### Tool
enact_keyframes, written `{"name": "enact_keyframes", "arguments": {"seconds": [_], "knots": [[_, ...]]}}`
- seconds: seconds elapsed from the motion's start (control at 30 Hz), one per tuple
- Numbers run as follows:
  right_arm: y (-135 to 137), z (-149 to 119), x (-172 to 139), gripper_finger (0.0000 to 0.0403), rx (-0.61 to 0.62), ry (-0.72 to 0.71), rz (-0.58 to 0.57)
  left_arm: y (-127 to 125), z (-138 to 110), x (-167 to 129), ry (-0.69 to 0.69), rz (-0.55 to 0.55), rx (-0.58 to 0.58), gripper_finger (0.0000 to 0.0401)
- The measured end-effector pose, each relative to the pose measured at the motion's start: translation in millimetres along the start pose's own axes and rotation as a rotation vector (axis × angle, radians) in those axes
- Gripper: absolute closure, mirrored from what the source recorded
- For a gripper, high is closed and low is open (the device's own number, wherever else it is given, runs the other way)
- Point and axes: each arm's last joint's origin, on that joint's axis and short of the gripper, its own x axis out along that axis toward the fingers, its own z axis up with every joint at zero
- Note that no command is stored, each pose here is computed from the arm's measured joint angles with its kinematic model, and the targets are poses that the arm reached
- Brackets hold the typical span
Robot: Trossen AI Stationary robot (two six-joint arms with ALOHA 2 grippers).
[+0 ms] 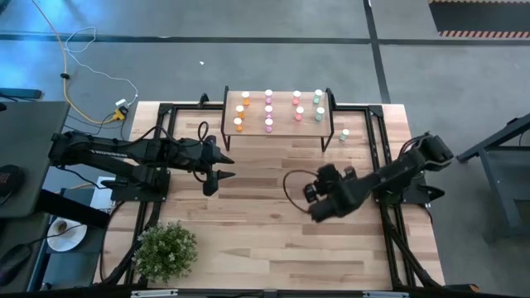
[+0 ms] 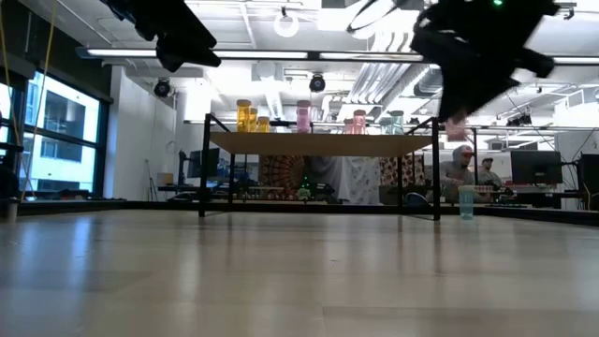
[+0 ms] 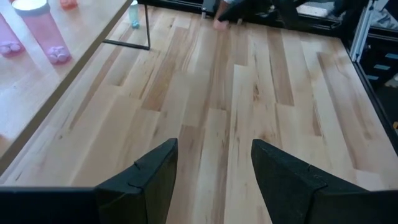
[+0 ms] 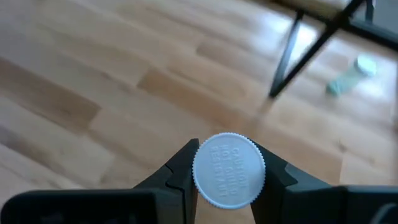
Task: Pick and place medicine bottles onto shelf by color
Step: Put the red pill bottle on the shelf aligned with the other red pill bottles
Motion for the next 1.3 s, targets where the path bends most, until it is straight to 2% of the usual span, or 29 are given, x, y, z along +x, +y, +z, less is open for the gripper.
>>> {"name": "enact_keyframes", "arguments": {"seconds": [0.3,0.53,0.67,0.93,1.3], "knots": [[-22.3,58.8,-0.1,0.0309,-0.052,-0.094,0.079,0.0,0.0,-0.1,0.0,0.0,0.029,0.0205],[-35.4,96.5,15.2,0.0309,-0.153,-0.097,0.108,0.0,0.0,-0.1,0.0,0.0,0.037,0.0205],[-40.9,114.4,19.3,0.0309,-0.211,-0.104,0.181,0.0,0.0,-0.1,0.0,-0.001,0.037,0.0205],[-52.4,139.3,4.6,0.0309,-0.312,-0.211,0.37,0.0,0.0,-0.1,0.0,-0.002,0.021,0.0205],[-72.2,162.6,-11.7,0.0309,-0.279,-0.379,0.425,0.0,0.0,-0.1,0.001,-0.004,0.018,0.0205]]}}
